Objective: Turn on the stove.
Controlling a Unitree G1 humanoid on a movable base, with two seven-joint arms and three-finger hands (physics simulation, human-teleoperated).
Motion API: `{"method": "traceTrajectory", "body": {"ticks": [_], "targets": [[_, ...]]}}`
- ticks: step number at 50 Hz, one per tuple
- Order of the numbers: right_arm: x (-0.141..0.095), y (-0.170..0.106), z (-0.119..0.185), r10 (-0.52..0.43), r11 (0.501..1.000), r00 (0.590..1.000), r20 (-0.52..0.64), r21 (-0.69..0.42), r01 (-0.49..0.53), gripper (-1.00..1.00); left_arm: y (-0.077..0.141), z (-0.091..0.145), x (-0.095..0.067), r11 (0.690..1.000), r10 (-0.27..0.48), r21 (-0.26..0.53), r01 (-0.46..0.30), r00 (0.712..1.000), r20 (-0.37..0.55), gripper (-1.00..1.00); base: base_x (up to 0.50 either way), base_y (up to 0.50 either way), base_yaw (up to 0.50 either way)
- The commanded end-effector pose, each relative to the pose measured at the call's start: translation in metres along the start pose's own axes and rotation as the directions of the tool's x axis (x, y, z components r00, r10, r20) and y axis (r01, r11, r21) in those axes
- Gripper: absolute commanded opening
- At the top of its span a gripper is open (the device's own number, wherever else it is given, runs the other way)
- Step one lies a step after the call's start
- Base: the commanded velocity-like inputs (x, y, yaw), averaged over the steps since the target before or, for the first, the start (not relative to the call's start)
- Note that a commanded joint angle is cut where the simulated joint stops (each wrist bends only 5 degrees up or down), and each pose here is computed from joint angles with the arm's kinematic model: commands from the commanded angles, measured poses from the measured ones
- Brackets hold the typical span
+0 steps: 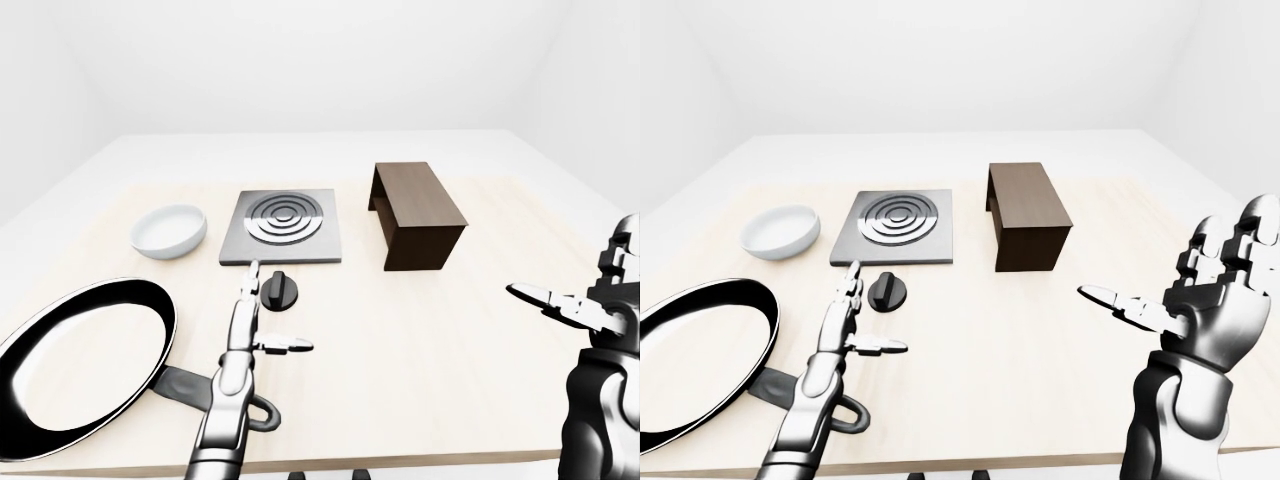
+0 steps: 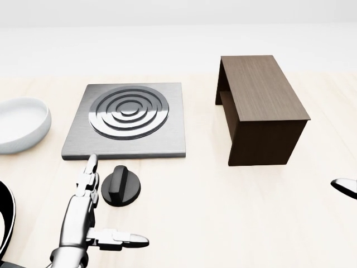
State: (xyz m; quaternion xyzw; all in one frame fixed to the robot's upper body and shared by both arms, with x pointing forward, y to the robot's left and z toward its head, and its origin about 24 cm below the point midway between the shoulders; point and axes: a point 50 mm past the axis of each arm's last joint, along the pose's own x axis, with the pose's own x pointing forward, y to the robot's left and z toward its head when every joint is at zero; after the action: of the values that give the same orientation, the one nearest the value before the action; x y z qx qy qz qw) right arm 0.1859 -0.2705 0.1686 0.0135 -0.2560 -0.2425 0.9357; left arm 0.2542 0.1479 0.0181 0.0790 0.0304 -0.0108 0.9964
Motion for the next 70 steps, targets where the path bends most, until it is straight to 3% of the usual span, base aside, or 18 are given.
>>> {"method": "traceTrajectory", "body": {"ticks": [1,70], "targets": [[-0.001,0.005,-0.019,0.013,1.0,0.997,-0.078,0.006,-0.012,1.0,-0.006,-0.008,-0.001,1.0,-0.016,0.004,0.016,1.0,-0.024,1.0,0.0,0.0,0.0],[-0.001,0.003,-0.023,0.011,1.0,0.995,-0.094,0.005,-0.01,1.0,-0.017,-0.015,-0.008,0.996,-0.083,-0.034,0.081,0.994,-0.07,1.0,0.0,0.0,0.0]]}}
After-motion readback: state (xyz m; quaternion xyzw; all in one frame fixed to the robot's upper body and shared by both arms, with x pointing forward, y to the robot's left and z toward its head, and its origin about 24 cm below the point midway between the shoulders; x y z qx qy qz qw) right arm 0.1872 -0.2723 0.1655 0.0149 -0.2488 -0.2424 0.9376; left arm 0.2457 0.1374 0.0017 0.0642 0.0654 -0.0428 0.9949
